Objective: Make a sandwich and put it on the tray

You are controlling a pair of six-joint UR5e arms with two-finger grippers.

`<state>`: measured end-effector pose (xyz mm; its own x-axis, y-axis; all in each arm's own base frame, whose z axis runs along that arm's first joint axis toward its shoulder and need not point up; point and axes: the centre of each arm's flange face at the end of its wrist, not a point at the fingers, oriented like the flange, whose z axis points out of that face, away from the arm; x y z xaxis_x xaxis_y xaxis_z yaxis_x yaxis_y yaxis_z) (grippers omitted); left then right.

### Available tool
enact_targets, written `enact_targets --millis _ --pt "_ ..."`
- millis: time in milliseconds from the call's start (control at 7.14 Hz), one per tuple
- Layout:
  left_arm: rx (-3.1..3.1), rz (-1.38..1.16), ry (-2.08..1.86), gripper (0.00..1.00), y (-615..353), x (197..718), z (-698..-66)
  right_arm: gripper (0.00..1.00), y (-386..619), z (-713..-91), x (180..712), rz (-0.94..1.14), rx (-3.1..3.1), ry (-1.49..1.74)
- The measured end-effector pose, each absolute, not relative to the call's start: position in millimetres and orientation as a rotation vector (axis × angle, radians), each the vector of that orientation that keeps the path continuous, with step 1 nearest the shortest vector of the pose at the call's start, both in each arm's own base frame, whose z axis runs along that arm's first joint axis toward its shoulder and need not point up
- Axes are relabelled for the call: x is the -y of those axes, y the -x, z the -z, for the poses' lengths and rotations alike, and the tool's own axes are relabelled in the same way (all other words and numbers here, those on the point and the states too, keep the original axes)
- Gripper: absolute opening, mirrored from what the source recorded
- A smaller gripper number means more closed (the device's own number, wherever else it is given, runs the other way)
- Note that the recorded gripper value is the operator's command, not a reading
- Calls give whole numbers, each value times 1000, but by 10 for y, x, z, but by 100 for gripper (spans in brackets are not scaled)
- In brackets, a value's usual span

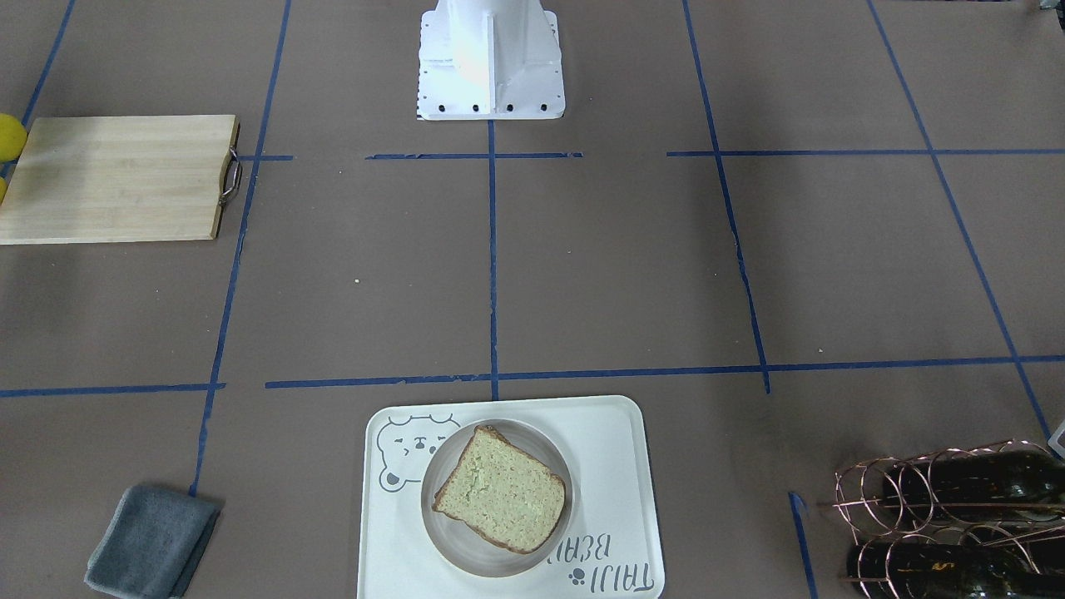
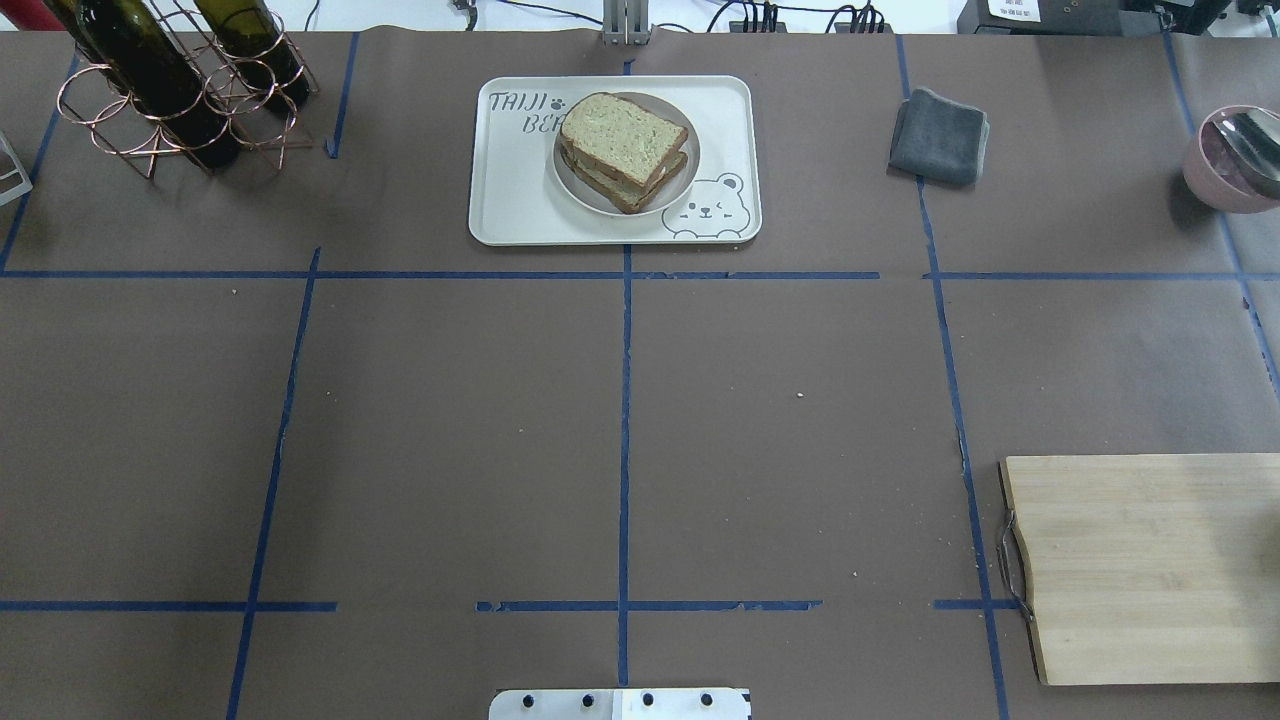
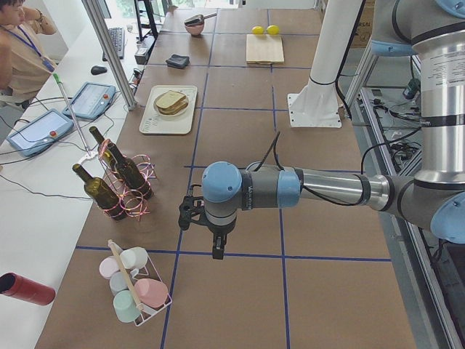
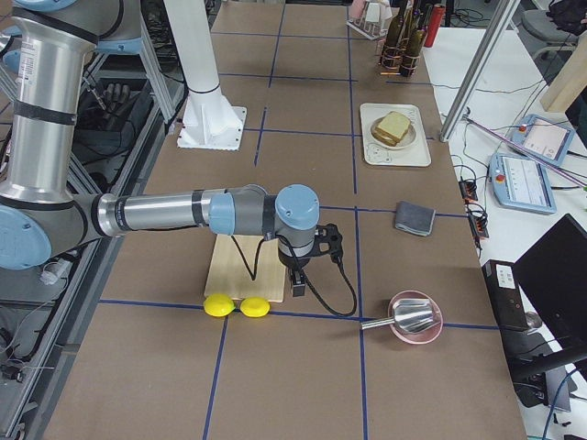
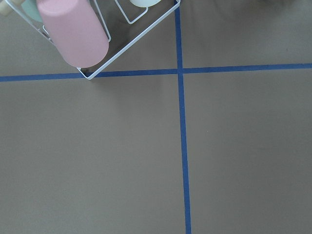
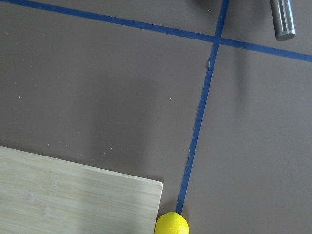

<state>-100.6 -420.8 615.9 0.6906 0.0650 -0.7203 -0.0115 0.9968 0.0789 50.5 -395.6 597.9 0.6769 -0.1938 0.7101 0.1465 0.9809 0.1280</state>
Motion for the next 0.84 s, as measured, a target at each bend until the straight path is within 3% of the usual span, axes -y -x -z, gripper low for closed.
enact_targets --millis 840 --pt "-809 -67 -40 100 878 4247 -6225 100 -502 -5977 3963 192 805 -62"
